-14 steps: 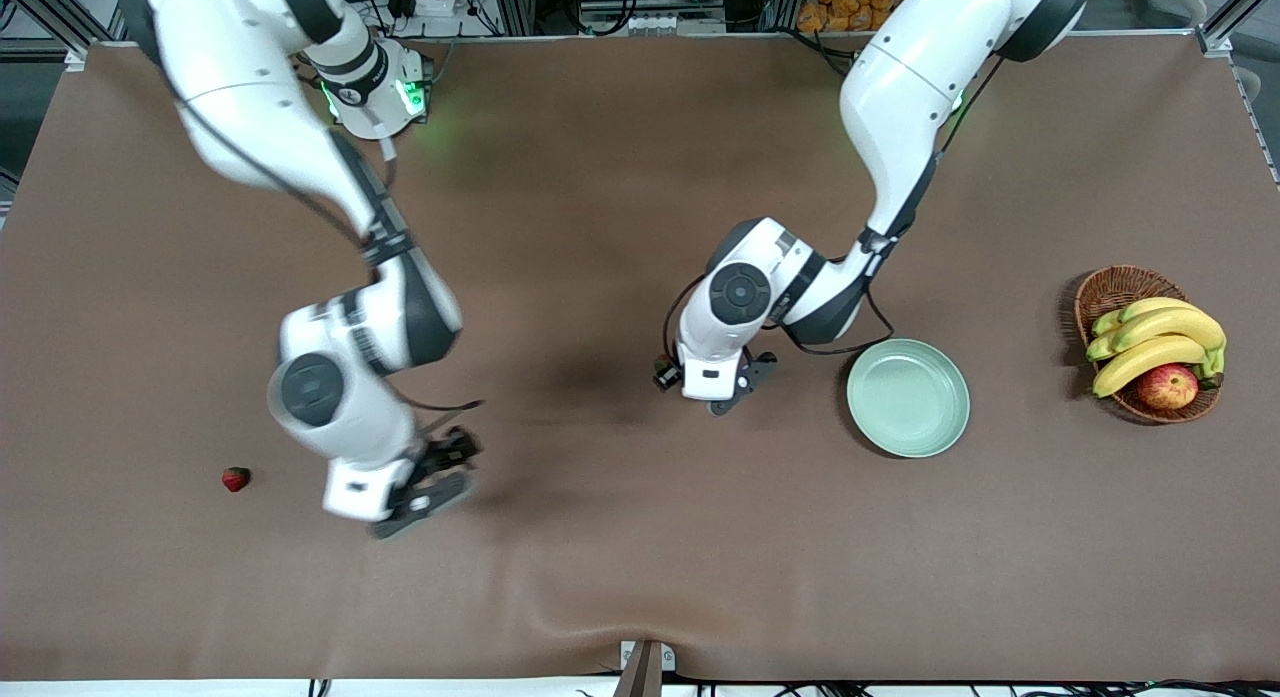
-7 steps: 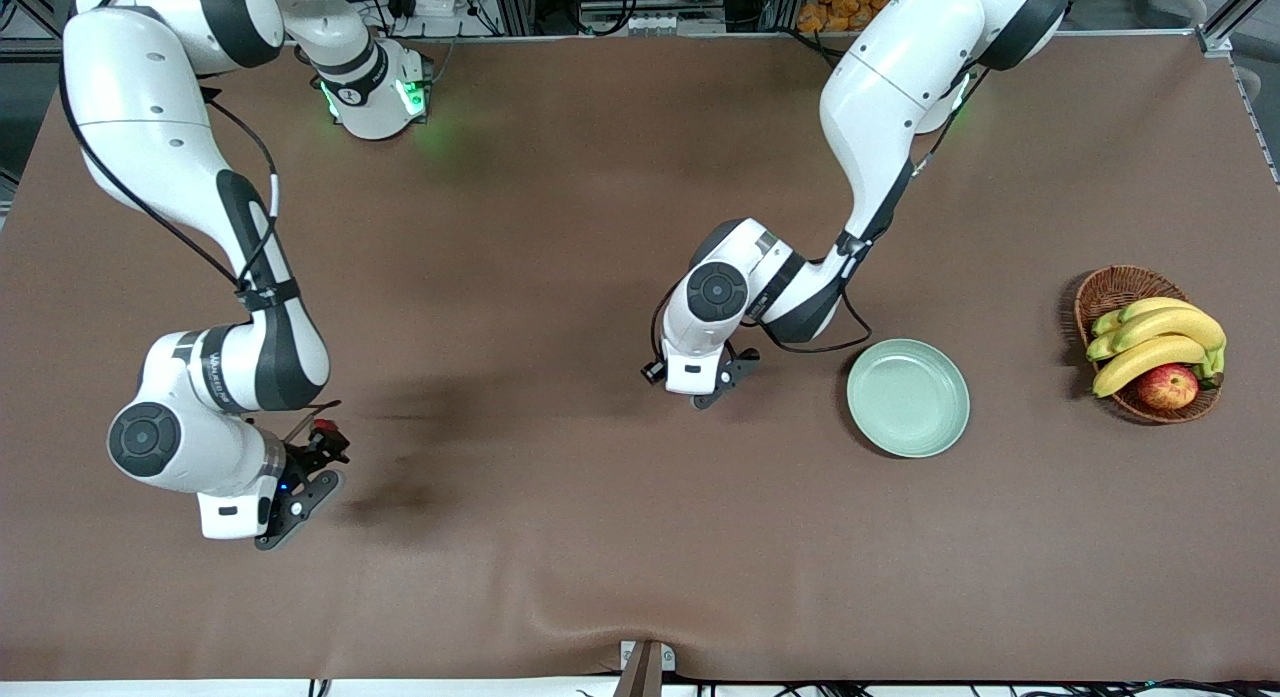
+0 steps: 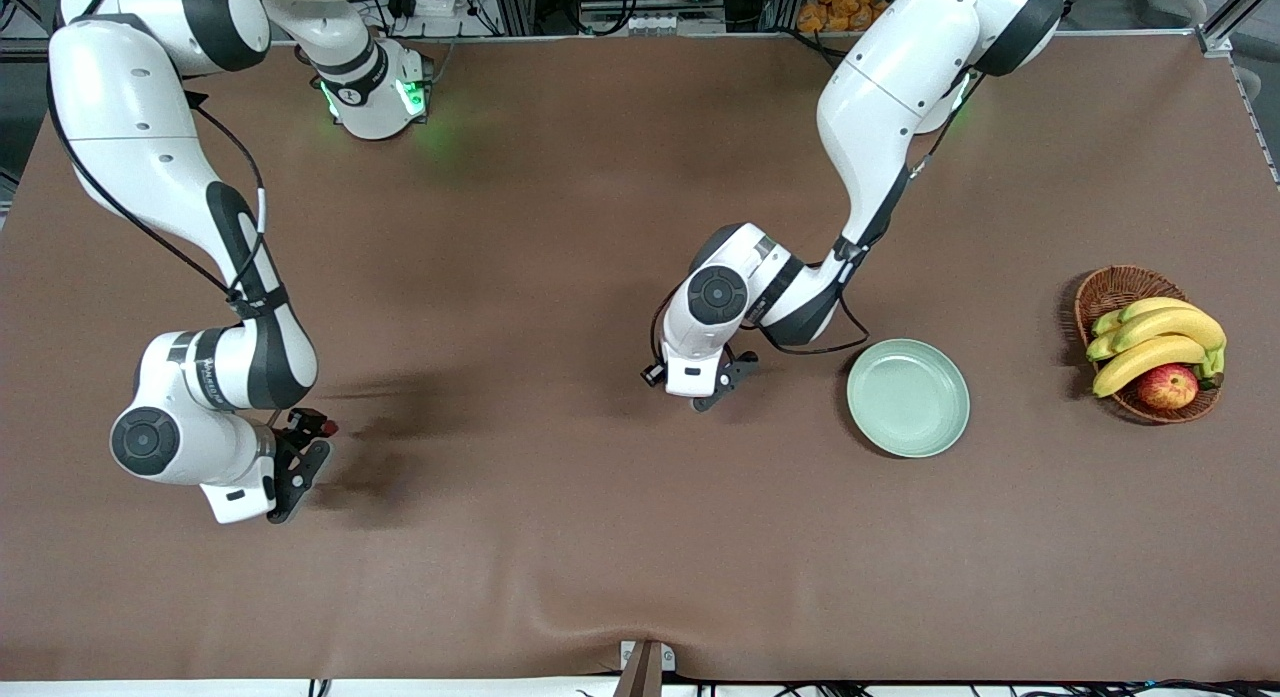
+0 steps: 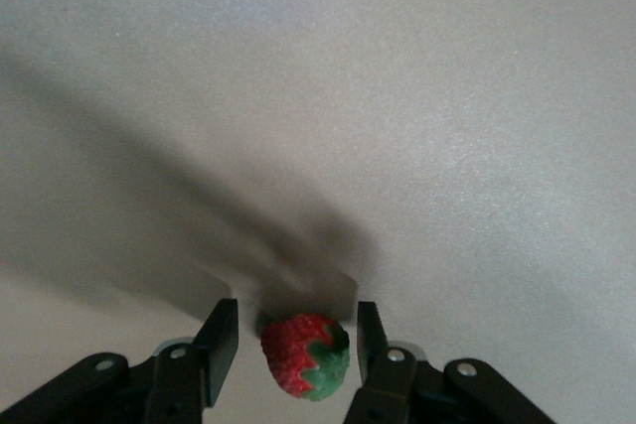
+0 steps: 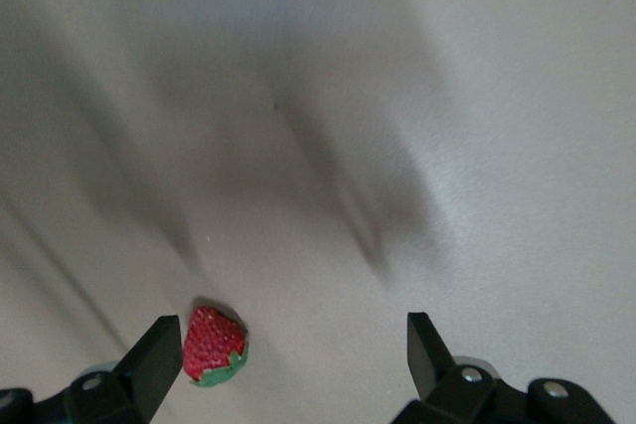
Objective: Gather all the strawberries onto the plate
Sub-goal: 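Open the right gripper and reach the next strawberry while the left gripper withdraws, then grasp the second strawberry with the right gripper while the left gripper drops one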
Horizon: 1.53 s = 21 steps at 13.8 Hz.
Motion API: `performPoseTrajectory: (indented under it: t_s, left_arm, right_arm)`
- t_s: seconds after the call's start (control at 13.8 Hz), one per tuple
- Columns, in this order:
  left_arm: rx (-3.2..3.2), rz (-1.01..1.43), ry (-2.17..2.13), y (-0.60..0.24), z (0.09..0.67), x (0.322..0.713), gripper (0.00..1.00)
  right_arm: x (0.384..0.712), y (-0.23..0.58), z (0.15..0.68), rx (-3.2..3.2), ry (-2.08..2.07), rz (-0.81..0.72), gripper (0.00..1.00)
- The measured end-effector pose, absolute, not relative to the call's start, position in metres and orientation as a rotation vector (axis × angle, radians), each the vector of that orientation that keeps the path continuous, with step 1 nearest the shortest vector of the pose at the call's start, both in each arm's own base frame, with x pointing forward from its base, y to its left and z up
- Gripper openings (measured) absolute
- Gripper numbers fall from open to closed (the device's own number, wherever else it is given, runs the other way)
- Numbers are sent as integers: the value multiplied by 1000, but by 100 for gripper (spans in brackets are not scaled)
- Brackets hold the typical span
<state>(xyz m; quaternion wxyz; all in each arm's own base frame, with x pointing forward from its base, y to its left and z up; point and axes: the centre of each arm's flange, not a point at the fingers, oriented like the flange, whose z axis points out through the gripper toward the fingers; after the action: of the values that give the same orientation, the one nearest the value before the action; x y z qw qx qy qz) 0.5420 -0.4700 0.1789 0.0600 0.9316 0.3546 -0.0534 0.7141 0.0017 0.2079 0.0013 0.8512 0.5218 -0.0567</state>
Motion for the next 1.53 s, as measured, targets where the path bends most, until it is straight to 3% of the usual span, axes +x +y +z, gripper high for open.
performPoseTrajectory:
  t_s: [0.15, 0.29, 0.44, 1.02, 1.53]
  left_arm:
    - [2814, -157, 1073, -470, 177, 542, 51]
    - [2811, -155, 1072, -470, 177, 543, 39]
    - [2813, -154, 1070, -470, 177, 543, 36]
    - [2765, -98, 1085, -462, 204, 567, 35]
    - [2964, -244, 1036, -330, 282, 622, 35]
  right_arm:
    - [708, 1, 199, 2636, 1668, -170, 100]
    - [699, 3, 199, 2586, 1690, -154, 100]
    - [690, 4, 201, 2552, 1706, -150, 100]
    - [674, 12, 191, 2485, 1831, -198, 100]
    - [669, 13, 185, 2485, 1844, -216, 100]
